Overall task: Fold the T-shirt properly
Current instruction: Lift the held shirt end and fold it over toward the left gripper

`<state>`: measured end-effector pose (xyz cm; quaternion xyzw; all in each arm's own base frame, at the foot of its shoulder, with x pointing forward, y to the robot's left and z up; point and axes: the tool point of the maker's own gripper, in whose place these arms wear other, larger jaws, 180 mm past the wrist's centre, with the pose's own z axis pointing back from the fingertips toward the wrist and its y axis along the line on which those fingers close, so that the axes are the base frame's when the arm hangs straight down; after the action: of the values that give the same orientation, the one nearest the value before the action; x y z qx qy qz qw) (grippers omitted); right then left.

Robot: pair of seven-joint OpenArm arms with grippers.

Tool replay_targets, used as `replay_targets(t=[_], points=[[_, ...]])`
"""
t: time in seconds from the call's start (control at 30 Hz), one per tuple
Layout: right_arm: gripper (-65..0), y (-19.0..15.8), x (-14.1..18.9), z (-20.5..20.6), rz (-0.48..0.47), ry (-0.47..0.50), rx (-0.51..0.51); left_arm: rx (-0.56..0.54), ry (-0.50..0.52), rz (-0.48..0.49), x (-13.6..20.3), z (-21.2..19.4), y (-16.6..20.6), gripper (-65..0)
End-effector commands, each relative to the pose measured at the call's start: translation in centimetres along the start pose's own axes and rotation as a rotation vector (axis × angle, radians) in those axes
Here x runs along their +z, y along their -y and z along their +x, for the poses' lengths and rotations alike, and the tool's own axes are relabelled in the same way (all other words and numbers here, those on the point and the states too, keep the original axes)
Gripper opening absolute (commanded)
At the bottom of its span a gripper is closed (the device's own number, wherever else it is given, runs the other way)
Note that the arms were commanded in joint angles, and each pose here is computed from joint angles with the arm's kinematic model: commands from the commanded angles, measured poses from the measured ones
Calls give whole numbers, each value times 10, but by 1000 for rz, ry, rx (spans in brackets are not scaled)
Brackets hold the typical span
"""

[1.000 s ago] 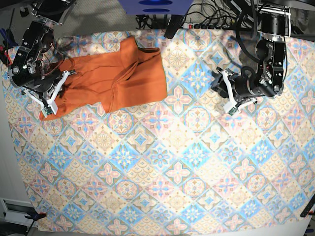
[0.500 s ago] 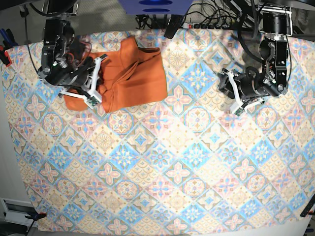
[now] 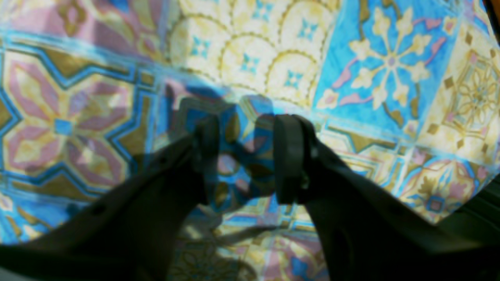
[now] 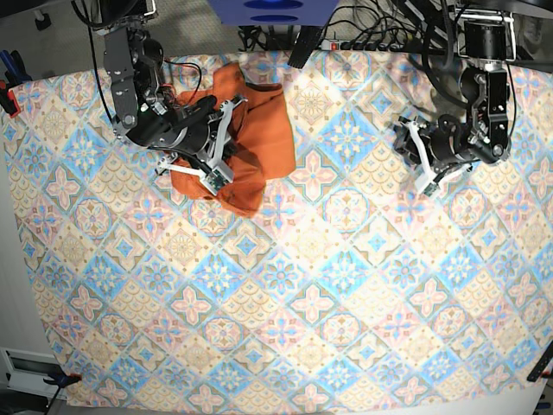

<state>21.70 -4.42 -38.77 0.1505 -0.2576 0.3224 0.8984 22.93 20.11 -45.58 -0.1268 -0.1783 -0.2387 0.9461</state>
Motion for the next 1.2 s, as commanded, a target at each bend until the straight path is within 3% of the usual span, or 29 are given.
replay_targets(t=[0.0, 0.13, 0.23, 0.43, 0.57, 0.8, 1.0, 1.17], points=[[-636, -1, 4, 14, -4, 54, 1, -13, 38, 12, 6, 13, -6, -438], [-636, -13, -1, 25, 2, 89, -45, -13, 38, 12, 6, 13, -6, -438], [-636, -24, -4, 29, 14, 84, -33, -12, 36, 12, 6, 12, -6, -438], [-636, -58, -16, 35, 35, 56, -110, -11, 35, 12, 6, 12, -6, -438], [-636, -55, -16, 29, 19, 21, -140, -10, 34, 11, 6, 11, -6, -438], [-636, -57, -17, 29, 26, -32, -109, -11, 33, 12, 6, 11, -6, -438], [-628, -63, -18, 37, 40, -55, -43, -57, -23, 86, 7, 6, -21, -438], [-548, -66, -16, 46, 66, -55, -41, -109, -113, 181, 12, -9, -40, -438]])
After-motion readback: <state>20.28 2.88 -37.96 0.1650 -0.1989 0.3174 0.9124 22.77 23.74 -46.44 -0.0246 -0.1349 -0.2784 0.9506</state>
